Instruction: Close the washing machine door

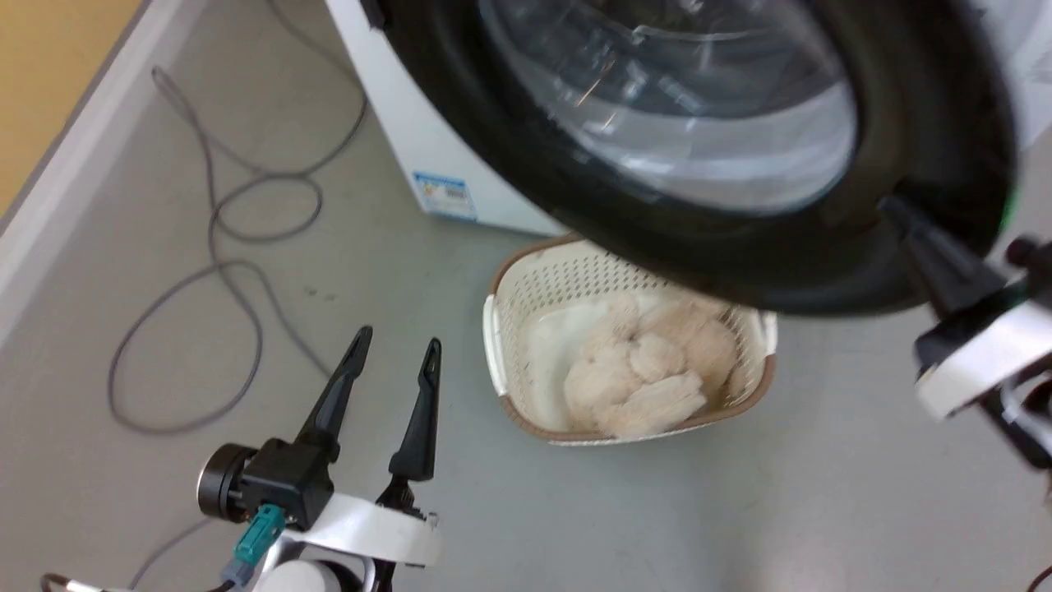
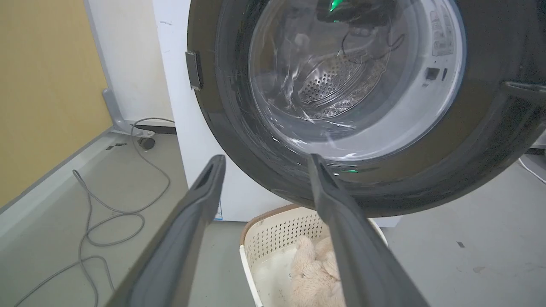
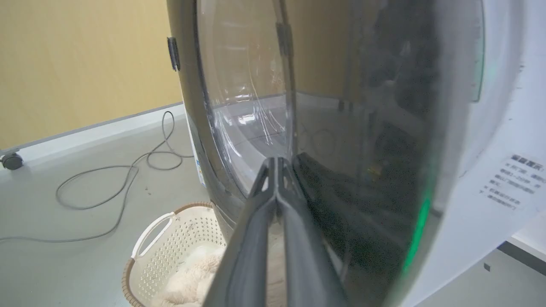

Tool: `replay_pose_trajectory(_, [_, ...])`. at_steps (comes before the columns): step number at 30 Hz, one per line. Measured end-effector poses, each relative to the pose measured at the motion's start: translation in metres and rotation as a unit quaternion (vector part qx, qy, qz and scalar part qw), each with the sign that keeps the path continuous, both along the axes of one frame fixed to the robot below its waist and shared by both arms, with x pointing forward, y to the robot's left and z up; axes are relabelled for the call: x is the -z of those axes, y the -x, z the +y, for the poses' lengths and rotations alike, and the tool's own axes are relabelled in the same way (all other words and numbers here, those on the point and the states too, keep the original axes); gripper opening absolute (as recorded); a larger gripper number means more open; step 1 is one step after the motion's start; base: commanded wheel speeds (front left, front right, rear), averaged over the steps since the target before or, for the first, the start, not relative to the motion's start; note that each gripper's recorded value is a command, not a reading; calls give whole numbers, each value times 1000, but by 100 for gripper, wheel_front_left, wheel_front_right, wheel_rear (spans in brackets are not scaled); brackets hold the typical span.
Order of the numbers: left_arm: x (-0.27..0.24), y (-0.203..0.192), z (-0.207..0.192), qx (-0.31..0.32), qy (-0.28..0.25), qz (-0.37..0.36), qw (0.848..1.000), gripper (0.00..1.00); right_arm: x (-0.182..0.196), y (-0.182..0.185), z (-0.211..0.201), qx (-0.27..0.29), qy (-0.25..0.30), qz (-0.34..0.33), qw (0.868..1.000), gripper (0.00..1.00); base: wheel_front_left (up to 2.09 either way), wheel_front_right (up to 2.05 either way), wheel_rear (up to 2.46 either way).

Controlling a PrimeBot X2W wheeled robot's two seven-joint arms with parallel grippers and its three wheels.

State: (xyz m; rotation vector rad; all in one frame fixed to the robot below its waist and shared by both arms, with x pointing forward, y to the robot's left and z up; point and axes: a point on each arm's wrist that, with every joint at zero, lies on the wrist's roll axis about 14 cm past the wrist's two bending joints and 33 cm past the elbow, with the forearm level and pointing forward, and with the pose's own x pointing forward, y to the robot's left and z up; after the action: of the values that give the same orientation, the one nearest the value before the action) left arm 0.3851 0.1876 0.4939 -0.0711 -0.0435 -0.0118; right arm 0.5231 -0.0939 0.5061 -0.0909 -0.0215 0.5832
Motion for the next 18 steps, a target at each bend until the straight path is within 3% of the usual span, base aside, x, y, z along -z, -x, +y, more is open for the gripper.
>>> replay_pose_trajectory(18, [14,-26,19,-34,-2,15,999,100,14,-110,-33,95,-28,37,994,0,0,0,0])
